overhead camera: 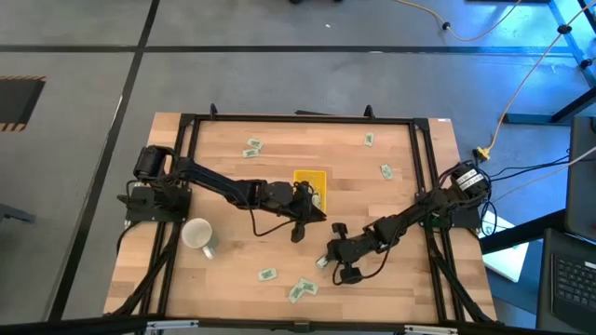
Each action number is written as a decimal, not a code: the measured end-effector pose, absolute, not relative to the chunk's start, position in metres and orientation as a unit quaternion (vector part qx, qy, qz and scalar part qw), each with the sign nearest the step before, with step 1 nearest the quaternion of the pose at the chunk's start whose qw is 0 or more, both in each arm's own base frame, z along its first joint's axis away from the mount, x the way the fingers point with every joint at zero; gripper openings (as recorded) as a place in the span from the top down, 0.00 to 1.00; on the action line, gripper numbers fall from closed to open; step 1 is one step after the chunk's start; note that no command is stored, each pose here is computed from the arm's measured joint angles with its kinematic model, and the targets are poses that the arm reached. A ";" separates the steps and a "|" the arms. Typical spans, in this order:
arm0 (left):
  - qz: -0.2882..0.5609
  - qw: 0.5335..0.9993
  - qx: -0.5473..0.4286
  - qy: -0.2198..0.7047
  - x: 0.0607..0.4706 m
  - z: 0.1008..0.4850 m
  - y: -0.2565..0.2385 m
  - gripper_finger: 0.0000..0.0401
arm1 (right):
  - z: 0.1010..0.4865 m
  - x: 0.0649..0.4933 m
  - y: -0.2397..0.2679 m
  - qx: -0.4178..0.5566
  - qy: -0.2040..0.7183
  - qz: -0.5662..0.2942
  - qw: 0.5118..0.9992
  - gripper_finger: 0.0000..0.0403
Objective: Pick and place Stevia / Truvia into bins
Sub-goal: Put the bottom green stevia packet into the yellow bin
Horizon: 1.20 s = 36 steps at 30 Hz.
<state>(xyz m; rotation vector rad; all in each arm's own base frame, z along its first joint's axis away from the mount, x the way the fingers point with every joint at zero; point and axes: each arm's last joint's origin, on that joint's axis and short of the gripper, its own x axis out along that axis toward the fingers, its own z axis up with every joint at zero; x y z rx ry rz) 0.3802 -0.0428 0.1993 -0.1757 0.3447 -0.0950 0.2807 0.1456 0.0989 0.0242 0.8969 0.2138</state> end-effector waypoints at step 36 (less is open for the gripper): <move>-0.034 0.915 -0.028 0.401 0.300 0.202 -0.137 0.94 | 0.168 0.330 0.015 0.015 0.412 -0.063 0.909 0.99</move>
